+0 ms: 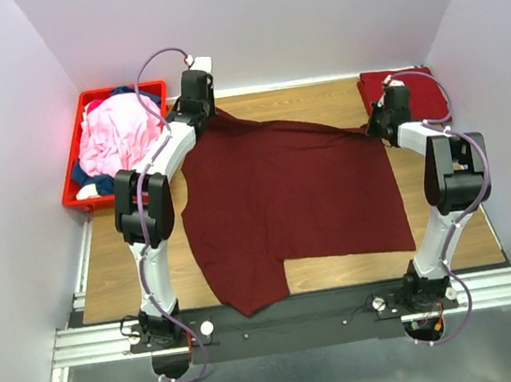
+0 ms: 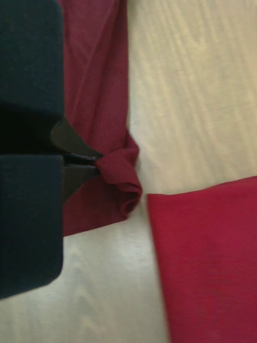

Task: Fold and stack the t-shirts
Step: Flatten the tshirt out, then fold the tshirt

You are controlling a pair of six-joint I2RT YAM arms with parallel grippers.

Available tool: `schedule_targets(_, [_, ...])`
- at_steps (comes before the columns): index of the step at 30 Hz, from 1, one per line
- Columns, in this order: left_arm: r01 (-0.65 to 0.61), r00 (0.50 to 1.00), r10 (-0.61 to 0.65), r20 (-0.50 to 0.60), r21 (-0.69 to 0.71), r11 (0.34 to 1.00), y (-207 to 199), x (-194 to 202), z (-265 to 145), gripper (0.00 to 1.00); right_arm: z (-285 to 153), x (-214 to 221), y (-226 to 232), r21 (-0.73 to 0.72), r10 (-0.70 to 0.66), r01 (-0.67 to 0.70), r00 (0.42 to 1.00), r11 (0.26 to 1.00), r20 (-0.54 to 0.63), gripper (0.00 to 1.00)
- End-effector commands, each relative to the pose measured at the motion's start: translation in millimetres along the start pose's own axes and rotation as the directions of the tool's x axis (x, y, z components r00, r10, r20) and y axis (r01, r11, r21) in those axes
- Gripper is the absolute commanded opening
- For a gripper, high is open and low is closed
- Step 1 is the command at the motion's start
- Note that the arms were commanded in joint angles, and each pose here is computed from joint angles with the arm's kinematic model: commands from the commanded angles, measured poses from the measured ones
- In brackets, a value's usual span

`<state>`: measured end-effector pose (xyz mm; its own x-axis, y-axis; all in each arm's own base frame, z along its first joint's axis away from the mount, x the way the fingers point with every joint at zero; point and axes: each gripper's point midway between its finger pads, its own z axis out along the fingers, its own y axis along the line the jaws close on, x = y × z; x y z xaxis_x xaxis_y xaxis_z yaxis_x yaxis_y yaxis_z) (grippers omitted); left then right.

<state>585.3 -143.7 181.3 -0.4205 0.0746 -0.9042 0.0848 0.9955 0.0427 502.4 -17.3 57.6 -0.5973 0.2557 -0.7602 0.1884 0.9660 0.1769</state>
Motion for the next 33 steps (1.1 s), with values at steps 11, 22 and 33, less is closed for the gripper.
schedule_targets(11, [0.083,0.996,-0.082,-0.031,0.033,0.996,9.0,-8.3,-36.0,0.00,3.4,-52.4,-1.7,0.018,-0.077,0.076,0.990,0.997,0.116,0.01])
schedule_targets(22, [0.145,0.967,-0.140,-0.214,0.007,0.989,19.8,35.8,-77.2,0.00,-18.2,-37.2,-10.7,0.058,-0.073,0.069,0.995,0.996,0.073,0.01])
schedule_targets(33, [0.193,0.944,-0.189,-0.270,-0.014,0.981,27.7,59.5,-124.6,0.00,-37.2,-28.8,-11.7,0.064,-0.040,0.036,0.998,0.997,0.053,0.01])
